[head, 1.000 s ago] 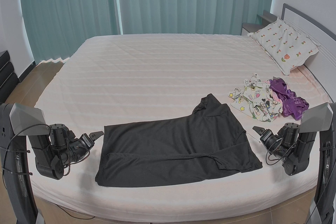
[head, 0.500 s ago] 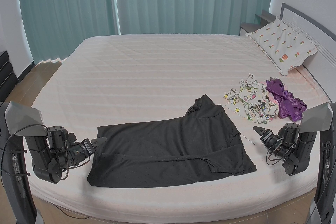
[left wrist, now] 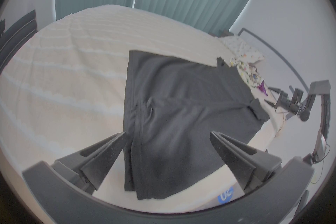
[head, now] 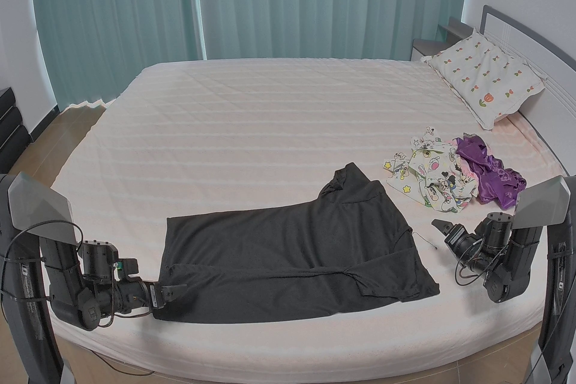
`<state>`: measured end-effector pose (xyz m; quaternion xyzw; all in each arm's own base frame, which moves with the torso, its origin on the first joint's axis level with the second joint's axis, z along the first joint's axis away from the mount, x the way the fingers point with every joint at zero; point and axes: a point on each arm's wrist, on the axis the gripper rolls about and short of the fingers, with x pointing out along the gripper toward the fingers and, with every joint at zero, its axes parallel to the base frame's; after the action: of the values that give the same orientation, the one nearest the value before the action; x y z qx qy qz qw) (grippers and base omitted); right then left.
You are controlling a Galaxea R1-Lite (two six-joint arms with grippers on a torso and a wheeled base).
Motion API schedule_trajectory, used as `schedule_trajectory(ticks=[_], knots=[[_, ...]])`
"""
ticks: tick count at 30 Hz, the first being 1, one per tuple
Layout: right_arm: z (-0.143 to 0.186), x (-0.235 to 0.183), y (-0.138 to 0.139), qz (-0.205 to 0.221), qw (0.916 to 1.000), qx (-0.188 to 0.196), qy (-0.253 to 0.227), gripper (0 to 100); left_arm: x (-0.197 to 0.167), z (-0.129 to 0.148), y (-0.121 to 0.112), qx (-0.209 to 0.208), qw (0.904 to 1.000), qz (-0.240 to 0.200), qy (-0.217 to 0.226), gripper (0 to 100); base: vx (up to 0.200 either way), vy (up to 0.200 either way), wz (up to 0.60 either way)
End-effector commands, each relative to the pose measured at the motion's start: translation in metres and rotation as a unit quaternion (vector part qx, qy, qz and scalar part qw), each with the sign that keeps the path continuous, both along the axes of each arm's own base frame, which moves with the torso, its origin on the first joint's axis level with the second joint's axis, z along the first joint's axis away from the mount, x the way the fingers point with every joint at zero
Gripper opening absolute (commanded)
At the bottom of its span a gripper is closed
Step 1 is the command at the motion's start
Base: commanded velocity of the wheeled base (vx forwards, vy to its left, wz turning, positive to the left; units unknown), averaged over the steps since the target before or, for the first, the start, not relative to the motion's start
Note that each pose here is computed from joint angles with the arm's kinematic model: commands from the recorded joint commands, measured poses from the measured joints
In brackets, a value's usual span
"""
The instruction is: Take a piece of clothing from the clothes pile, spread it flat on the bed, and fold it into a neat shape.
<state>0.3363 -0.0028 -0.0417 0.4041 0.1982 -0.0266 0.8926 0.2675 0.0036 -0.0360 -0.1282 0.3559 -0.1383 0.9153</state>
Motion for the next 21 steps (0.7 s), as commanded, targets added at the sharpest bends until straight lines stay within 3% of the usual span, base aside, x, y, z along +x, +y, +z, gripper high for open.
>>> schedule_trajectory(ticks=[1, 5, 19, 20, 21], knots=[[0.0, -0.001, 0.0, 0.001, 1.0, -0.001, -0.002, 100, -0.013, -0.002, 0.0, 0.017, 0.9995, 0.0, 0.025, 100, 0.0, 0.0, 0.0], [-0.001, -0.001, 0.0, 0.002, 1.0, -0.005, -0.001, 100, -0.02, 0.002, 0.001, 0.082, 0.9962, 0.016, 0.022, 100, 0.0, 0.0, 0.0], [-0.002, -0.001, 0.0, 0.003, 1.0, -0.006, 0.001, 100, -0.028, -0.007, 0.001, 0.093, 0.9943, 0.01, 0.051, 100, 0.0, 0.0, 0.0], [-0.002, -0.001, 0.0, 0.003, 1.0, -0.006, 0.0, 100, -0.03, -0.008, 0.001, 0.094, 0.9941, 0.006, 0.054, 0, 0.0, 0.0, 0.0], [-0.002, -0.001, 0.0, 0.003, 1.0, -0.006, 0.0, 100, -0.03, -0.008, 0.001, 0.097, 0.9938, 0.004, 0.054, 0, 0.0, 0.0, 0.0]])
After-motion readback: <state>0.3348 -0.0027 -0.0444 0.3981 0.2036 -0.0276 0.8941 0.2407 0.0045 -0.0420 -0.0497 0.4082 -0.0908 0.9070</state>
